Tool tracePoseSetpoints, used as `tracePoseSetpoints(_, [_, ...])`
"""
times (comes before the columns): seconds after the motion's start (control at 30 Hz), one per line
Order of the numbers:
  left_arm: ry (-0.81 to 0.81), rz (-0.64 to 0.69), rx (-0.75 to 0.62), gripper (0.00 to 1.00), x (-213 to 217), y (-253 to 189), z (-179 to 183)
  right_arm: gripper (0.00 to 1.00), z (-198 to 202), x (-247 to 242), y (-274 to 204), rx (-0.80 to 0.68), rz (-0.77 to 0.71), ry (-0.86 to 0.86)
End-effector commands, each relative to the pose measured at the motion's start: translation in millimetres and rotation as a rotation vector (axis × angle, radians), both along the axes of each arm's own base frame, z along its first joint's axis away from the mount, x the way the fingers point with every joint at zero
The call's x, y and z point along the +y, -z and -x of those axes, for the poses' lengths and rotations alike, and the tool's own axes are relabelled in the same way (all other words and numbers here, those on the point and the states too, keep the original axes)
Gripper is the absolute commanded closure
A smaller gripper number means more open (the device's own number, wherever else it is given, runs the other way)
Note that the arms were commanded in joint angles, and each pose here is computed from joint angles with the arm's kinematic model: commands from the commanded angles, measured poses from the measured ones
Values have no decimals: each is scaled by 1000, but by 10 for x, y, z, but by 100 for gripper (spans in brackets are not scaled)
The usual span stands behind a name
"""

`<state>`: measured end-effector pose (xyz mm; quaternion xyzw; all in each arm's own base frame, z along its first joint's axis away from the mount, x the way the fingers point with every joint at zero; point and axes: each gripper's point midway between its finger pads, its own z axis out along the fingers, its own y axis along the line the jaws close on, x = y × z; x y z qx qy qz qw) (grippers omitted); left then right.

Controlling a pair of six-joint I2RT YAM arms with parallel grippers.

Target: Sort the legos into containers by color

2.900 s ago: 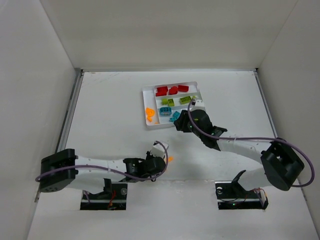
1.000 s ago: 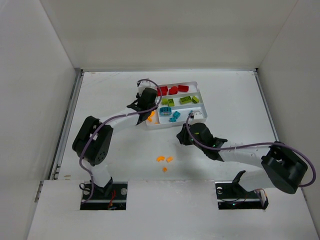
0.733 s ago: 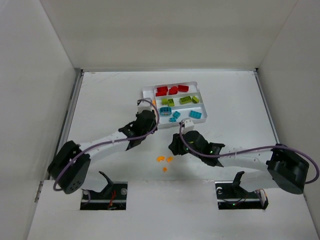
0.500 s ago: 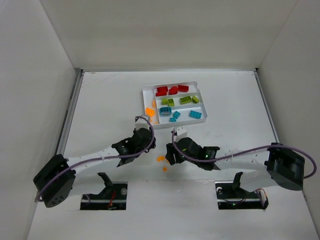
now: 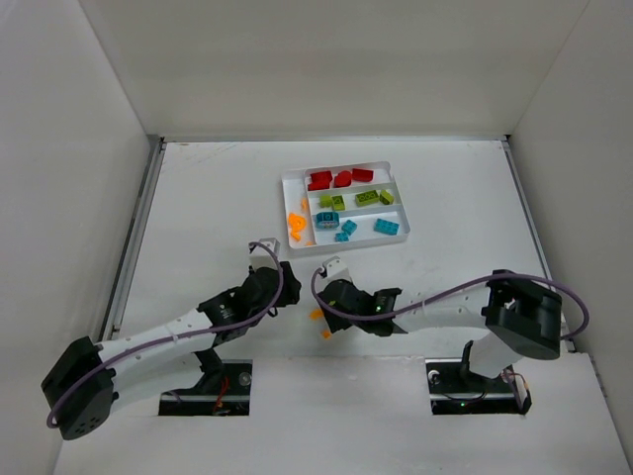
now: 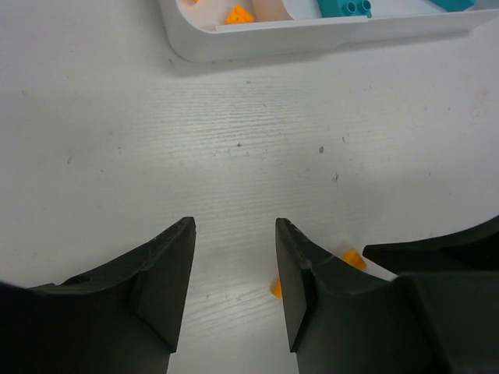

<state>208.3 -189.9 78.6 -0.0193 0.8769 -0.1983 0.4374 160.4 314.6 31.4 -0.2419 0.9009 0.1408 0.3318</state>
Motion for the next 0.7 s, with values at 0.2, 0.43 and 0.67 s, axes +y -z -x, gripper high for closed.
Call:
tracePoseSetpoints(0.2, [115,-11,61,52,-89,231,333,57,-58,12,-5,-15,48,38])
tracePoseSetpoints(0.43, [234,28,31,48,-344,145,511,67,-94,-69,-226,-42,-50,89])
tracePoseSetpoints(0.67, [328,-71,29,51,-565,246,607,66,-313,-161,-651,-96,-261,145])
